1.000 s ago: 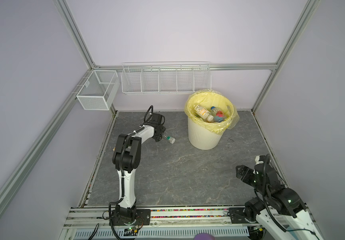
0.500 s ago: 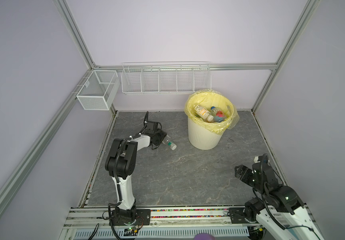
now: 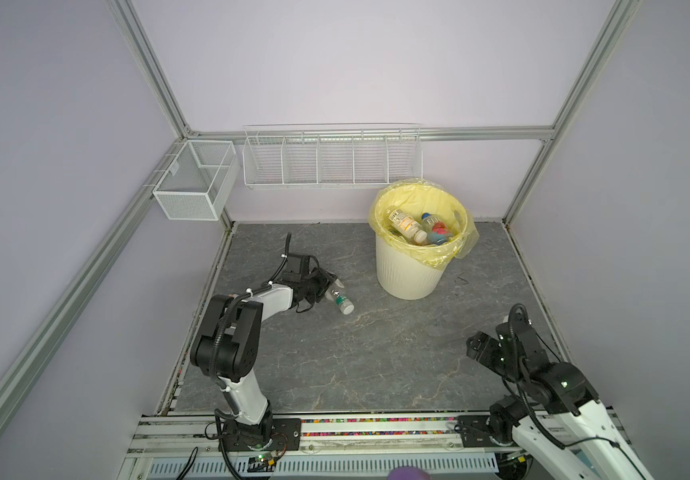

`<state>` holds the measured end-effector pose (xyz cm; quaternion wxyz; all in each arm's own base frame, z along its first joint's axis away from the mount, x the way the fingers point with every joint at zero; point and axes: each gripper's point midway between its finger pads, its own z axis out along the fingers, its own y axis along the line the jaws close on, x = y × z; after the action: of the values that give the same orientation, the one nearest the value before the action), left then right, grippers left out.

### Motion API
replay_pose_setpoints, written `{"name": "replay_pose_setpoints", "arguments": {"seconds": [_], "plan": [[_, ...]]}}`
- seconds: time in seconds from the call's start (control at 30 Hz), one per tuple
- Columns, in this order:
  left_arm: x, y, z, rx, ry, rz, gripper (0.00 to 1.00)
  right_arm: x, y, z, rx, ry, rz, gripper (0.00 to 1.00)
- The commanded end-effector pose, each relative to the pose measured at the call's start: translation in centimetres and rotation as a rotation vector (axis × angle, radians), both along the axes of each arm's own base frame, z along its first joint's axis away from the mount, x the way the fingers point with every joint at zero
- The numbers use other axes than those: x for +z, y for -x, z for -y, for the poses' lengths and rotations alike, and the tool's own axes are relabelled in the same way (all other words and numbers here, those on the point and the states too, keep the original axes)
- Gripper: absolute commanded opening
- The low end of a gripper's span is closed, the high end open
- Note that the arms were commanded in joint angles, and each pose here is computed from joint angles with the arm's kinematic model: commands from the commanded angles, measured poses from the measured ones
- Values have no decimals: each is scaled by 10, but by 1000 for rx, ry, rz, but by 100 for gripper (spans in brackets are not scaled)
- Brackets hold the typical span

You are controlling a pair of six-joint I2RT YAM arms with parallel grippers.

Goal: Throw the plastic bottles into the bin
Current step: 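Lift the green-capped bottle with the left gripper and raise it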

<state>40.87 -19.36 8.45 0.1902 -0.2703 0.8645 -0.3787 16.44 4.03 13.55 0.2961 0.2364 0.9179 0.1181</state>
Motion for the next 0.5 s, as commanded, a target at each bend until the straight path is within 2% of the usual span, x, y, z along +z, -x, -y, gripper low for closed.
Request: {"name": "replay_pose_setpoints", "arguments": {"seconds": [0.0,0.1,0.23,0.47], "plan": [[32,9,3,-37,22,65,36,8,4,-2,2,-23,2,88],[44,20,-2,-50,-10,48,36,16,1,1,37,26,17,88],[69,33,2,-101,7,84,37,25,2,10,52,109,-4,88],[116,49,5,-166,15,159,37,18,-12,-11,67,19,-10,88]]}}
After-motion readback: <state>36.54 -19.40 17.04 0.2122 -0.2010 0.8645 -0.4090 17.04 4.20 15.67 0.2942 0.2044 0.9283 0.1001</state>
